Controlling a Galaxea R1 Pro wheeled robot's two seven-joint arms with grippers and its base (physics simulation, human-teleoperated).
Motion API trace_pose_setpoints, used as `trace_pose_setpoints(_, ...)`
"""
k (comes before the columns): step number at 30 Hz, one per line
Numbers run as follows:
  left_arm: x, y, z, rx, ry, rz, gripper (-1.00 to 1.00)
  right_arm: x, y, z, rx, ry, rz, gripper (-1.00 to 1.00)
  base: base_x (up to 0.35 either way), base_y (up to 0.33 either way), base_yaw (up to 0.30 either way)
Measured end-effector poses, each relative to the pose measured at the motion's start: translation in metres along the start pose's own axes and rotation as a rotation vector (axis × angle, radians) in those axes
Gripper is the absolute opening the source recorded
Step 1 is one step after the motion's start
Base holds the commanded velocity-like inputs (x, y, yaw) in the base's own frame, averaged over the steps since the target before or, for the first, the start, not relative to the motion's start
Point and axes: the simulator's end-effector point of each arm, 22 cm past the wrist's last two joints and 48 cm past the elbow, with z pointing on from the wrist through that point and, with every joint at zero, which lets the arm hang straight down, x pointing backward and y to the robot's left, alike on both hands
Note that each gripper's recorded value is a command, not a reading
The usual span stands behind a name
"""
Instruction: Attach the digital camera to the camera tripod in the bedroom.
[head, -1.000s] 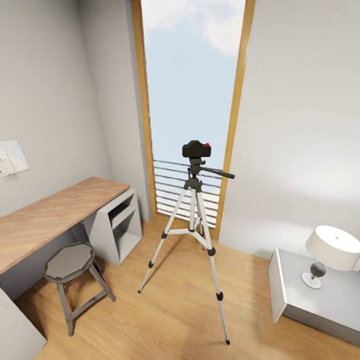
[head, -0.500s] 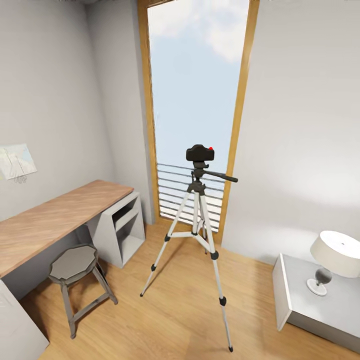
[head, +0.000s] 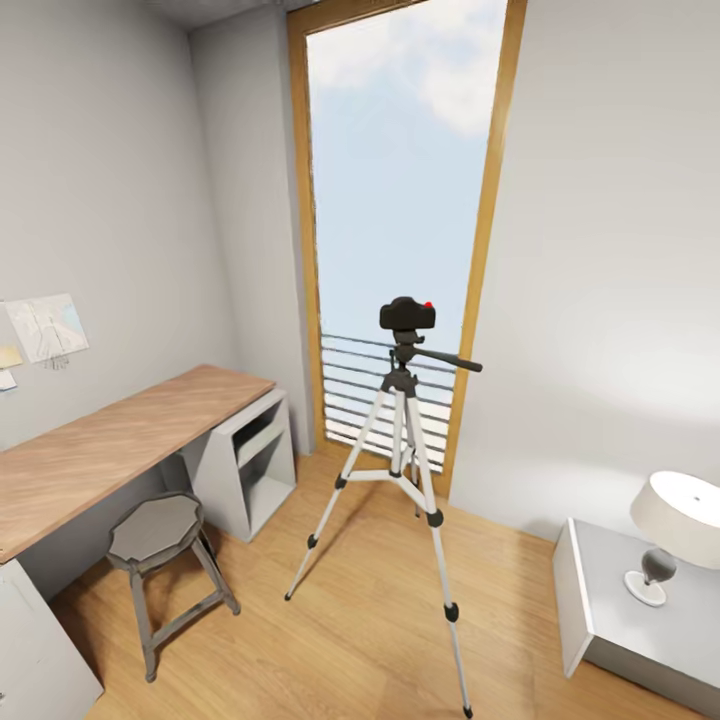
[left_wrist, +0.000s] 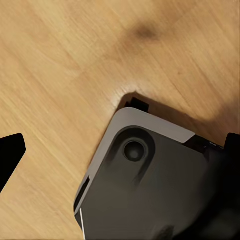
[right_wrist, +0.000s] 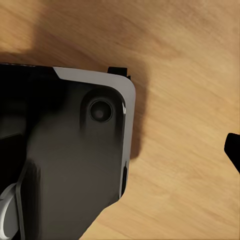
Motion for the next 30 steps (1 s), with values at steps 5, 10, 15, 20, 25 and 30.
trace_pose_setpoints(5,-0.003,-0.001,-0.001,0.004,-0.007,-0.001,1.00,-0.003,0.000,-0.001,0.000,-0.008,-0.001,1.00,0.000,0.000,0.069)
trace_pose_setpoints(10,-0.006,-0.002,-0.002,0.007,-0.015,-0.002,1.00,-0.006,0.000,-0.001,0.001,-0.016,-0.001,1.00,0.000,0.000,0.069)
trace_pose_setpoints(15,-0.009,-0.004,-0.002,0.010,-0.022,-0.004,1.00,-0.010,-0.001,-0.002,0.002,-0.025,-0.002,1.00,0.000,0.000,0.069)
trace_pose_setpoints(20,-0.012,-0.005,-0.003,0.014,-0.029,-0.005,1.00,-0.013,-0.001,-0.002,0.002,-0.033,-0.002,1.00,0.000,0.000,0.069)
trace_pose_setpoints(25,-0.015,-0.006,-0.004,0.017,-0.037,-0.007,1.00,-0.016,-0.001,-0.003,0.003,-0.041,-0.003,1.00,0.000,0.000,0.069)
trace_pose_setpoints(30,-0.018,-0.007,-0.005,0.020,-0.046,-0.008,1.00,-0.019,-0.001,-0.004,0.003,-0.049,-0.003,1.00,0.000,0.000,0.069)
